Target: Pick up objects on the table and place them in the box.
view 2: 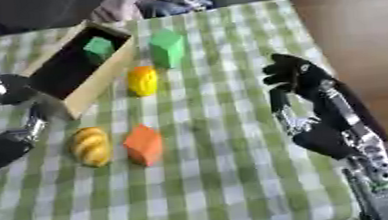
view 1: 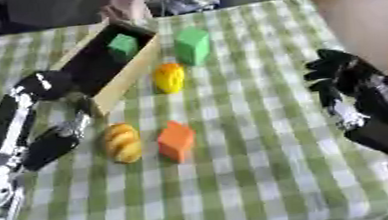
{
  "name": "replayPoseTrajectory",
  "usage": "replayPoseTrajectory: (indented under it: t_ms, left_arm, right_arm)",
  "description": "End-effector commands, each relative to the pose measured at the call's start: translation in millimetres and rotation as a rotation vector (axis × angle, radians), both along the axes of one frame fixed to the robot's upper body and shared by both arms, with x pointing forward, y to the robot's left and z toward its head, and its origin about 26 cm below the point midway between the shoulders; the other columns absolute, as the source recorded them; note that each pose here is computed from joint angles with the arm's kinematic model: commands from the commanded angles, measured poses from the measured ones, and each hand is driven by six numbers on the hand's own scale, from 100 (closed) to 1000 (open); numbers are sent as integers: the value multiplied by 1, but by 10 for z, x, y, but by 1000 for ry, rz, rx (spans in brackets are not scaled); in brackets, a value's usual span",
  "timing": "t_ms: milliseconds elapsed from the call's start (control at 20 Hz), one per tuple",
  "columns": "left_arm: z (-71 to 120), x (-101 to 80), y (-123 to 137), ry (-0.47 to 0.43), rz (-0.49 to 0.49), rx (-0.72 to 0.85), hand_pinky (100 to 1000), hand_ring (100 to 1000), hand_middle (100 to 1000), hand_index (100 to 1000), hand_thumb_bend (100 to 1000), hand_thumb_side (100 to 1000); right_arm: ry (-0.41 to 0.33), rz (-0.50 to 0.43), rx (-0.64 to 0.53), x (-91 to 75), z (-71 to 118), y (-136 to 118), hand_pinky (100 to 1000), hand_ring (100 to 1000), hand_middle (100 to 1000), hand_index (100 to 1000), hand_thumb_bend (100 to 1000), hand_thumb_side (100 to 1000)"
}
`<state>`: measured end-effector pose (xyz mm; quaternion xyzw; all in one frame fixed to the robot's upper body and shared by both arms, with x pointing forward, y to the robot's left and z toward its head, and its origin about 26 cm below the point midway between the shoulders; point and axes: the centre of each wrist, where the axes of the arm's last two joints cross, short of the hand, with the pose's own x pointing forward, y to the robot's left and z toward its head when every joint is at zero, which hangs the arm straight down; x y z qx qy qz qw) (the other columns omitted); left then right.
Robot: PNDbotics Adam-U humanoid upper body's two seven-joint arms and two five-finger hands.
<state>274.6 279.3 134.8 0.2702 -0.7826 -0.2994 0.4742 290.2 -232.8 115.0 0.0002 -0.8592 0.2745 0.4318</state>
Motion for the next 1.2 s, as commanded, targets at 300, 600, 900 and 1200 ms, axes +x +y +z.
replayPoseTrajectory:
  t_ms: [300, 600, 900, 1200]
  left_arm:
    - [94, -16, 54, -19, -14, 59, 726, 696, 758, 757, 263, 525]
    - [105, -14, 64, -22, -17, 74, 728, 702, 762, 762, 261, 517]
    - [158, -22, 165, 6, -35, 217, 753, 735, 794, 825, 287, 461]
    - [262, -39, 307, 105, -87, 449, 762, 741, 804, 849, 364, 418]
  right_arm:
    - [-28, 7, -12, -6, 73, -32, 716, 870, 802, 952, 100, 470]
    - [-26, 15, -14, -4, 70, -36, 716, 882, 805, 954, 100, 470]
    - [-29, 5, -20, -4, 73, -50, 712, 836, 783, 951, 100, 470]
    - [-32, -10, -16, -5, 69, -61, 707, 826, 771, 950, 100, 470]
